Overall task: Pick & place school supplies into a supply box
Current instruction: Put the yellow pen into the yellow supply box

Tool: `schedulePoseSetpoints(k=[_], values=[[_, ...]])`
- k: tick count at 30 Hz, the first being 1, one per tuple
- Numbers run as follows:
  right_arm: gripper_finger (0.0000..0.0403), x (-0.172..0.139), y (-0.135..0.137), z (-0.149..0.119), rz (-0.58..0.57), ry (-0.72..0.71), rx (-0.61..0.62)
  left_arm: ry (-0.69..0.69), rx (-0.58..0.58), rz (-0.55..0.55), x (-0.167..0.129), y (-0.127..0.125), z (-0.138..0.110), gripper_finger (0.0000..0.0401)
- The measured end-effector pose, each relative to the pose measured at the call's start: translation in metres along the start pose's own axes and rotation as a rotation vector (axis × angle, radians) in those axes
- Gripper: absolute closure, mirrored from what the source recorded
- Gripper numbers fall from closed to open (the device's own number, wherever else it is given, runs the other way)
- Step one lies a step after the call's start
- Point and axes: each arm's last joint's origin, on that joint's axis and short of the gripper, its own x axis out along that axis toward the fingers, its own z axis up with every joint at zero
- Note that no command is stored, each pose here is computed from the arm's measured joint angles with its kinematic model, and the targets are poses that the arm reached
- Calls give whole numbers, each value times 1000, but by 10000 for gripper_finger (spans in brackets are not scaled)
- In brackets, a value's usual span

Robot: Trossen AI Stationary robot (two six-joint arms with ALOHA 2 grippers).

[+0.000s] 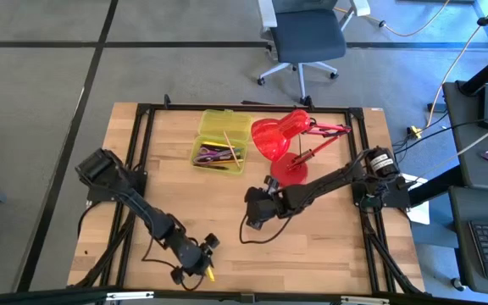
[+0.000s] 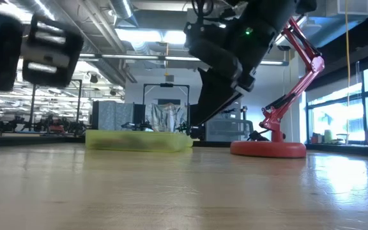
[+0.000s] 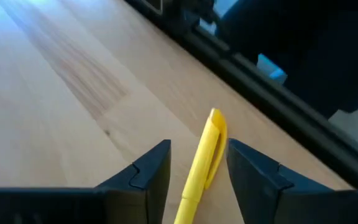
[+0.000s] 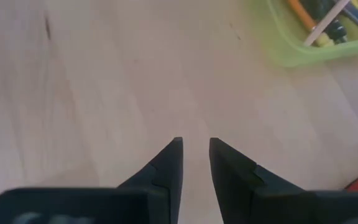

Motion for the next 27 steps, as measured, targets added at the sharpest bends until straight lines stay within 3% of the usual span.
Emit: schedulePoseSetpoints(k=[5,13,27], values=[[319,-4,8,-5,16,-2,12,95,-24,-16,16,-1,-8,255],[319,-12,21,-14,44,-3,2,167,-78,-3,19,-1,-15,266],[319,-22,36,-25,75,-6,-86,178,-35,7,18,0,-16,366]])
